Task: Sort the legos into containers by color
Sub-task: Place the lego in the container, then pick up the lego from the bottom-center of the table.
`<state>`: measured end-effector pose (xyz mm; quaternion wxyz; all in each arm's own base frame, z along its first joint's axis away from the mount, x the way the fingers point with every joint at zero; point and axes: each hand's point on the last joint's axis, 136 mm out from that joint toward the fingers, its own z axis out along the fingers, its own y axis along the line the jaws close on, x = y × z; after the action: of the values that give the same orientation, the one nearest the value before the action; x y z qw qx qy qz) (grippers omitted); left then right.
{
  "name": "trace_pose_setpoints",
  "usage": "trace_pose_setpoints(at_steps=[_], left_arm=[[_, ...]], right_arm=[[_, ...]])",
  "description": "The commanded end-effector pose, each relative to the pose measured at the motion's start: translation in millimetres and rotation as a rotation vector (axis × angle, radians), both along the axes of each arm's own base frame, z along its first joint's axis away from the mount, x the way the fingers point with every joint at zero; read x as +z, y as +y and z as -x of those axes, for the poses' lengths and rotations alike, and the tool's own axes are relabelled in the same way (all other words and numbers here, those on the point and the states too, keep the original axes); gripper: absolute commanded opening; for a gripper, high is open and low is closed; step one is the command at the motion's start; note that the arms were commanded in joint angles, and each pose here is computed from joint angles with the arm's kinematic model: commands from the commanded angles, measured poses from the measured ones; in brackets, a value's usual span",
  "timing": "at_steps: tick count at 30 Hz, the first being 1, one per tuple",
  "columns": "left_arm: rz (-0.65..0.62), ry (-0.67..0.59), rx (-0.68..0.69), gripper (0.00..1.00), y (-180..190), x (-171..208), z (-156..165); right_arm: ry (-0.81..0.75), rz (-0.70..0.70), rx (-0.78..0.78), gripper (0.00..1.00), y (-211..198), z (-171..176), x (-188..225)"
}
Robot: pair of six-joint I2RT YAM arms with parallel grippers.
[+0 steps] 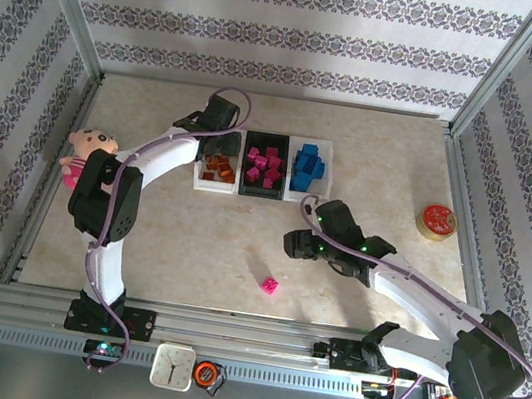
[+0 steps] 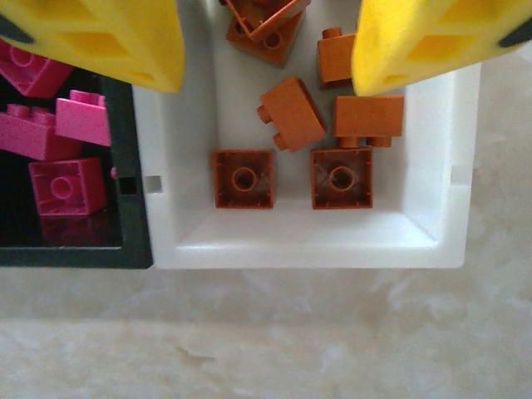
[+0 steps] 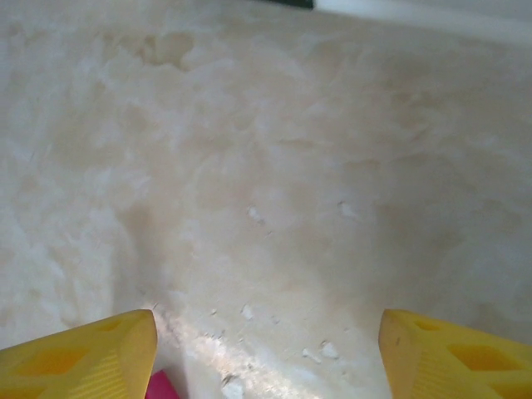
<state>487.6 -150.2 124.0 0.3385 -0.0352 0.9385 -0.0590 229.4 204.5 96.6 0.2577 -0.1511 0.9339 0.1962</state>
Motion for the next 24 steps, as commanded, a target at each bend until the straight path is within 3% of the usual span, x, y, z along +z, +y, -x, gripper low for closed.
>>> trace_pose_setpoints(at_steps=[1,6,8,10,20,24], left_arm=[[0.078,-0.045,-0.017,0.63,-2,36,8],[0.198,-0.12,-0.058,0.83,-11,74,49],[0.237,-0.13,-0.062,0.88,-10,77,72],[0.267,-0.144,-0.058,1.0,-4,80,98],[0.265,-0.142,0.03,1.0,43,60,191],[0.273,-0.147,0.066,1.0,53,53,207]], right_arm=[[0.049,0.009,0.083,0.71,11,22,-11],[0.122,0.058,0.193,0.73,30,51,-34],[0.148,0.086,0.234,0.73,37,63,-44],[0.164,0.119,0.271,0.73,43,73,-51],[0.184,0.277,0.37,0.69,53,96,-79],[0.176,0.282,0.38,0.56,59,96,-80]])
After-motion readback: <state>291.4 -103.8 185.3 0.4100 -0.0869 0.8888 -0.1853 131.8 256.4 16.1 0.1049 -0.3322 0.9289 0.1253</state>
